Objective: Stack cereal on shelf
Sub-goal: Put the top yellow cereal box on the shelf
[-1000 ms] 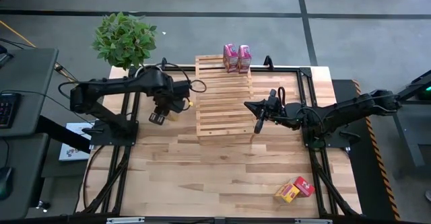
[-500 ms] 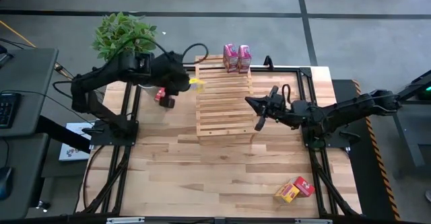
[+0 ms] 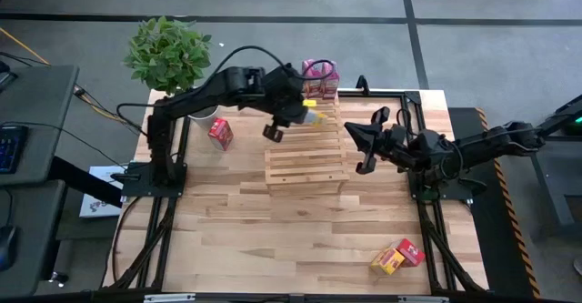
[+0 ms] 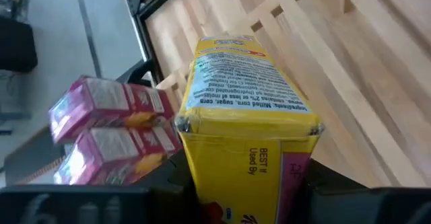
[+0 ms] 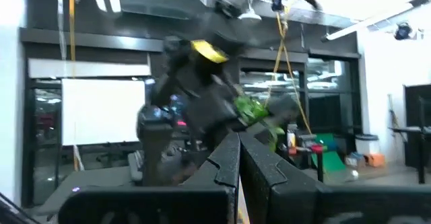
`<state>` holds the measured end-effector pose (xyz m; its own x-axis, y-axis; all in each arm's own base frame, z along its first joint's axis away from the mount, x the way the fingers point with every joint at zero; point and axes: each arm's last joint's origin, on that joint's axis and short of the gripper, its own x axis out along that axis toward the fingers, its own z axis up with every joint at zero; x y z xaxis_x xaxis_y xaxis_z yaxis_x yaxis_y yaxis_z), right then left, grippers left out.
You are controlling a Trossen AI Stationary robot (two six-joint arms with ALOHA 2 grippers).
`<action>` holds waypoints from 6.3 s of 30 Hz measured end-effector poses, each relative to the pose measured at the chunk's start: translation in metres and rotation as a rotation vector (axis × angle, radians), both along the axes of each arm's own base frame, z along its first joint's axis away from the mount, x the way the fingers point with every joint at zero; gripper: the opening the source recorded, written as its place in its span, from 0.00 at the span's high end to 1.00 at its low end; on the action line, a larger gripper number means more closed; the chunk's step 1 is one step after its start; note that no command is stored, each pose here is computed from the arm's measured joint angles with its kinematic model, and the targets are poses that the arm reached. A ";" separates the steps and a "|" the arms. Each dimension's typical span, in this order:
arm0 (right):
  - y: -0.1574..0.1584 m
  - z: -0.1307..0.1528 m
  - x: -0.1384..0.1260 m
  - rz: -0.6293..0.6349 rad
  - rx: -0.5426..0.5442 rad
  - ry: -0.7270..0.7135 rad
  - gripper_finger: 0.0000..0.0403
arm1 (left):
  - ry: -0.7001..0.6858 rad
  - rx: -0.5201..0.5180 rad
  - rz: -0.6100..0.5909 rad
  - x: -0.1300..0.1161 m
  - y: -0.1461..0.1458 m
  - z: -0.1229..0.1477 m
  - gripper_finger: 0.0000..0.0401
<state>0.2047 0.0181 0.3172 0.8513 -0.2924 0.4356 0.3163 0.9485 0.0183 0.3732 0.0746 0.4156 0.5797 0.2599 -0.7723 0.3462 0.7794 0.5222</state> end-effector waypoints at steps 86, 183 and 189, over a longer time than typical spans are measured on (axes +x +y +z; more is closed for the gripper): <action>-0.057 -0.041 0.009 -0.233 0.211 0.345 0.43 | -0.416 -0.626 0.006 -0.081 0.089 0.046 0.50; -0.048 0.012 0.062 -0.597 0.534 0.627 0.74 | -1.081 -0.410 -0.051 -0.103 0.059 -0.068 0.58; -0.051 -0.007 0.076 -0.711 0.645 0.532 0.74 | -1.098 -0.402 -0.060 -0.104 0.058 -0.066 0.58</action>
